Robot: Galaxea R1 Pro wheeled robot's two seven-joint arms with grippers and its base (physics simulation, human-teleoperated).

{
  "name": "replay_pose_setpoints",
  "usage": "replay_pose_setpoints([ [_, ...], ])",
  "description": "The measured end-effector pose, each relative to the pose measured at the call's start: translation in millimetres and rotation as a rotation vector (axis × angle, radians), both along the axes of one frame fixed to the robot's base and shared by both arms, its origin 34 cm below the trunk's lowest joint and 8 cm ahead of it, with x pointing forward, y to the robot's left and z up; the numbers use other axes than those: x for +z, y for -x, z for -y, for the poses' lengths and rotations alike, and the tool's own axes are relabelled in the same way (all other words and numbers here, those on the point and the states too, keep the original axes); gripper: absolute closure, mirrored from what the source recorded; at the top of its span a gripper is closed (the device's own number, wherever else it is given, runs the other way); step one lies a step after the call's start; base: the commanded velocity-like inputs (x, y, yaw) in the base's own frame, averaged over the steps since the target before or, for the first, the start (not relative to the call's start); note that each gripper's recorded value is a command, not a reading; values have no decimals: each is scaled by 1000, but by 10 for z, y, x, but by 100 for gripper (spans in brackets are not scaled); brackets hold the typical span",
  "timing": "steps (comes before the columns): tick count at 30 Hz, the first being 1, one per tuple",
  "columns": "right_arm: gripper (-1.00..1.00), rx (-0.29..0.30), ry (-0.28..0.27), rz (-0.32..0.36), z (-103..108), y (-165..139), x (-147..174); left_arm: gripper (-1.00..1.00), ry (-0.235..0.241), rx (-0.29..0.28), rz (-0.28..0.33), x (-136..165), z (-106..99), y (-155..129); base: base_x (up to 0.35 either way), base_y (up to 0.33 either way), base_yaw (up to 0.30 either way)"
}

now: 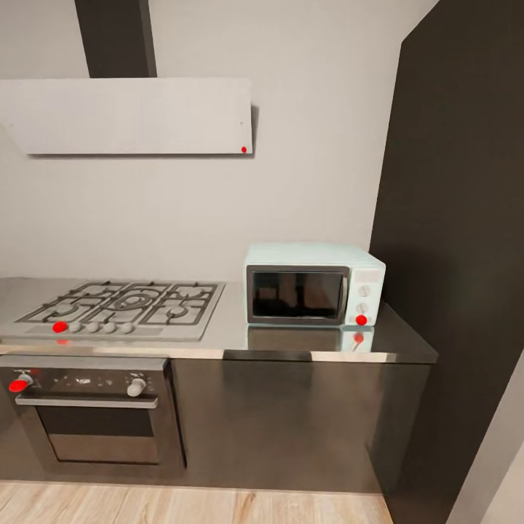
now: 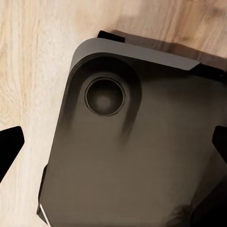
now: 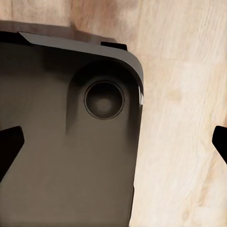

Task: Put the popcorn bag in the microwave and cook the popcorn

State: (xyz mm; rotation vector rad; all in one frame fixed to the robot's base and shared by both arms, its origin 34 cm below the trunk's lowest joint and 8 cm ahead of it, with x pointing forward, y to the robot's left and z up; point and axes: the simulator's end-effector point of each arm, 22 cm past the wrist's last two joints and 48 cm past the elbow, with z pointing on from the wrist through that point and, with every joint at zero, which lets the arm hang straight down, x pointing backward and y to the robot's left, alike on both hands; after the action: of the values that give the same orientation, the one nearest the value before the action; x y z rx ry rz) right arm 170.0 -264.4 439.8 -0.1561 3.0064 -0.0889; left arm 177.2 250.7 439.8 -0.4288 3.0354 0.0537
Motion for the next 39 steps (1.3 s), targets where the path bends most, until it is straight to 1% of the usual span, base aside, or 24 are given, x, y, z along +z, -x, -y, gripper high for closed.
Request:
replay_pose_setpoints([
  [7,-100,8,-3,1,-9,-4,0,-100,-8,1,26,5,-12,-54,0,0,0],
  [14,-100,8,-2,5,-8,-12,1,-100,-9,1,28,6,-11,-58,0,0,0],
  [20,-100,14,-17,8,-47,-42,1,-100,-9,2,28,6,-12,-58,0,0,0],
  [21,-100,17,-24,34,-81,-162,12,-100,-9,1,27,6,-11,-57,0,0,0],
  [22,-100,20,-38,85,-146,-410,44,-100,-9,1,27,6,-11,-57,0,0,0],
  [23,-100,22,-56,142,-231,-736,106,-100,-9,1,28,6,-11,-58,0,0,0],
  [24,-100,24,-68,167,-295,-947,158,-100,-9,1,28,6,-11,-58,0,0,0],
  [25,-100,30,-83,174,-388,-1216,246,-100,-9,1,28,6,-11,-58,0,0,0],
  [26,-100,34,-95,176,-456,-1413,333,-100,-9,1,28,6,-11,-58,0,0,0],
  [27,-100,34,-104,132,-526,-1584,458,-100,-9,1,28,6,-11,-58,0,0,0],
  [28,-100,42,-131,213,-665,-2083,769,-100,-9,1,28,6,-11,-58,0,0,0],
  [29,-100,48,-149,255,-757,-2401,1050,-100,-9,1,28,6,-11,-59,0,0,0],
  [30,-100,53,-163,294,-819,-2613,1266,-100,-9,0,28,6,-11,-59,0,0,0],
  [32,-100,59,-187,410,-914,-3107,1868,-100,-9,0,28,6,-11,-59,0,0,0],
  [33,-100,58,-195,455,-931,-3272,2108,-100,-9,0,28,6,-11,-58,0,0,0],
  [34,-100,57,-200,490,-936,-3397,2315,-100,-9,0,28,6,-11,-58,0,0,0],
  [36,-100,42,-203,590,-861,-3831,3000,-100,-9,0,28,6,-11,-58,0,0,0],
  [37,-100,32,-202,625,-809,-4046,3290,-100,-9,1,28,6,-13,-58,0,0,0],
  [39,-100,14,-197,671,-712,-4364,3693,-100,-9,0,28,6,-12,-58,0,0,0],
])
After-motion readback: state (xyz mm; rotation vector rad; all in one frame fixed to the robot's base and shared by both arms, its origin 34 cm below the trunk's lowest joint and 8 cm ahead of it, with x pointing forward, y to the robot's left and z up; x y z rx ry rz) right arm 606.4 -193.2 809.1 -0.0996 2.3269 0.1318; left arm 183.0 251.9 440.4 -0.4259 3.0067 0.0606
